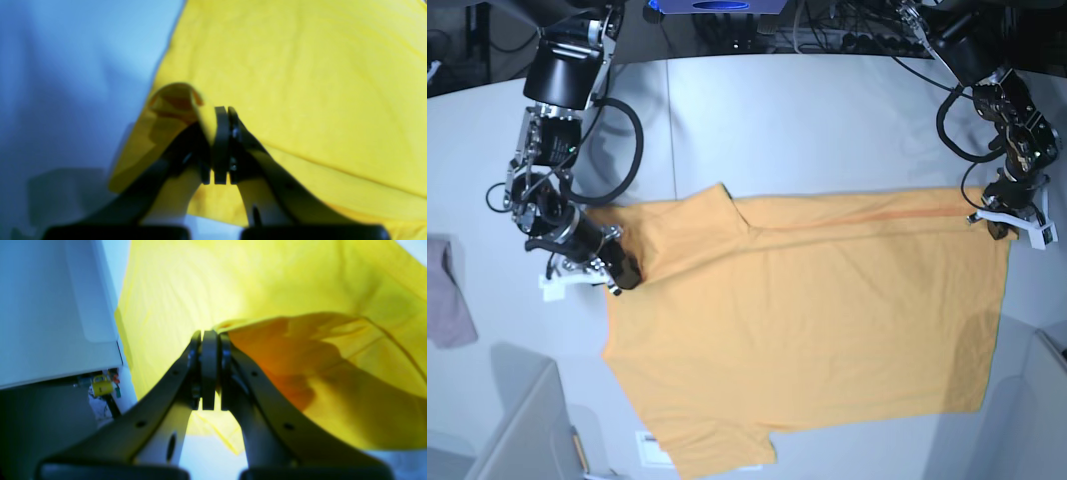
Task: Fold the T-shirt properly
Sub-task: 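Lift the shoulder corners and pull them toward the robot, then adjust the grips on the shoulder corners with both grippers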
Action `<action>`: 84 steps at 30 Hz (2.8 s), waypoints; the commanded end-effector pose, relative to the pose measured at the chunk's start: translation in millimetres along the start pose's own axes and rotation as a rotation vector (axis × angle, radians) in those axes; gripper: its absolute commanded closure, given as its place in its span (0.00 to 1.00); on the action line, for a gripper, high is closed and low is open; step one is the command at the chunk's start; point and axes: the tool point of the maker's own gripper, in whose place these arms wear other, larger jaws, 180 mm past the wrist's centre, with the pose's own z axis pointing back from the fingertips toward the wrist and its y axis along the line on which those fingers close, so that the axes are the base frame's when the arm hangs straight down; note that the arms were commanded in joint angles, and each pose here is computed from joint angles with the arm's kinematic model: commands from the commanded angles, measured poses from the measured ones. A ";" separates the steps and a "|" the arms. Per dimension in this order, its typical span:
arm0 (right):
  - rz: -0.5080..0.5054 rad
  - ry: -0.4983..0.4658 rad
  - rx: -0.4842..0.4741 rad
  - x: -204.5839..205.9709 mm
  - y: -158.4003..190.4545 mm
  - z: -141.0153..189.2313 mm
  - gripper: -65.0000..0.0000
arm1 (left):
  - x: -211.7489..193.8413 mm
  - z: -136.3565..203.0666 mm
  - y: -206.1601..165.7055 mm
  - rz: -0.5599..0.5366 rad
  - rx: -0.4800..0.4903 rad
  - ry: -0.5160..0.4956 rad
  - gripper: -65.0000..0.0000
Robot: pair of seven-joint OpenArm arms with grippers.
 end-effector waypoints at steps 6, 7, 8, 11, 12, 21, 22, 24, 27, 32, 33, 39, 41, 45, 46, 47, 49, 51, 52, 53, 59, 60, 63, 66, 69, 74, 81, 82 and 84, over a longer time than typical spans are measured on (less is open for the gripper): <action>0.038 -0.037 0.070 22.6 31.5 0.9 1.00 | 36.0 0.8 -4.5 -0.020 -0.008 -0.090 1.00; 0.037 -0.036 0.073 24.2 33.7 -0.9 1.00 | 39.4 -0.1 -6.0 -0.019 -0.010 -0.096 1.00; 0.030 -0.031 0.069 24.3 32.2 -3.9 1.00 | 42.4 -1.3 -7.0 -0.016 -0.013 -0.101 1.00; -0.003 -0.017 0.057 26.2 27.9 -15.4 1.00 | 39.6 -6.3 -7.6 -0.003 -0.017 -0.089 1.00; -0.012 -0.011 0.052 26.6 25.9 -18.6 1.00 | 42.7 -7.8 -5.2 -0.002 -0.014 -0.090 1.00; 0.031 0.008 0.043 21.3 38.7 -41.2 1.00 | 41.2 -21.7 0.1 0.034 -0.017 -0.057 1.00; 0.026 0.005 0.041 22.8 38.5 -43.6 1.00 | 40.9 -22.2 0.6 0.036 -0.017 -0.055 1.00; 0.020 0.006 0.031 26.1 36.3 -46.5 1.00 | 46.1 -24.1 -1.6 0.041 -0.022 -0.065 1.00; 0.017 0.005 0.013 31.6 30.3 -47.9 1.00 | 41.4 -28.6 -1.8 0.056 -0.026 -0.048 1.00; 0.023 -0.033 -0.012 44.9 19.4 -43.0 1.00 | 45.8 -32.6 1.1 0.066 -0.025 -0.044 1.00; 0.023 -0.033 -0.015 44.9 18.3 -42.6 1.00 | 45.9 -33.6 1.0 0.070 -0.026 -0.042 1.00; 0.033 -0.016 -0.004 43.7 23.9 -41.1 1.00 | 55.2 -35.6 -12.5 0.032 -0.049 -0.053 1.00; 0.035 -0.018 -0.001 46.3 26.8 -42.4 1.00 | 55.7 -36.4 -15.8 0.024 -0.055 -0.052 1.00; 0.028 -0.011 -0.006 46.2 25.9 -45.2 1.00 | 56.1 -37.0 -12.0 0.044 -0.030 -0.051 1.00; 0.035 -0.007 -0.005 45.0 27.4 -46.0 1.00 | 56.0 -37.0 -11.6 0.046 -0.028 -0.051 1.00; 0.054 0.005 -0.005 40.7 30.8 -48.9 1.00 | 56.0 -37.0 -11.1 0.048 -0.026 -0.051 1.00; 0.078 0.030 -0.012 31.8 32.7 -54.5 1.00 | 56.0 -37.0 -11.1 0.048 -0.026 -0.051 1.00; 0.083 0.010 -0.015 34.8 33.5 -57.2 1.00 | 56.0 -37.0 -11.1 0.048 -0.026 -0.051 1.00; 0.081 0.007 -0.019 34.7 32.0 -58.5 1.00 | 56.0 -37.0 -11.1 0.048 -0.026 -0.051 1.00; 0.079 0.004 -0.022 35.3 31.0 -59.1 1.00 | 56.0 -37.0 -10.9 0.049 -0.025 -0.051 1.00; 0.083 -0.007 -0.027 39.3 29.2 -57.5 1.00 | 52.4 -36.6 -9.3 0.048 -0.022 -0.044 1.00; 0.083 -0.007 -0.027 39.3 29.2 -57.5 1.00 | 52.4 -36.6 -9.3 0.048 -0.022 -0.044 1.00; 0.083 -0.004 -0.027 38.7 29.2 -57.5 1.00 | 55.6 -36.5 -9.3 0.052 -0.022 -0.051 1.00; 0.082 -0.002 -0.032 37.7 26.6 -57.1 0.98 | 57.0 -36.7 -10.0 0.053 -0.023 -0.054 0.78; 0.075 -0.011 -0.034 38.9 24.0 -56.4 0.64 | 65.6 -38.2 -14.8 0.055 -0.032 -0.069 0.54; 0.071 -0.108 -0.052 49.8 14.7 -49.4 0.59 | 70.1 -46.1 -19.4 0.090 -0.047 -0.066 0.28; 0.024 -0.374 -0.135 76.0 7.6 6.6 0.61 | 113.5 -15.7 -3.6 0.076 -0.009 -0.207 0.25; 0.013 -0.403 -0.147 76.9 6.6 14.9 0.61 | 122.7 -4.2 5.6 0.082 0.013 -0.249 0.25; -0.007 -0.435 -0.188 75.3 -2.2 30.4 0.61 | 124.1 11.9 14.5 0.096 0.042 -0.293 0.25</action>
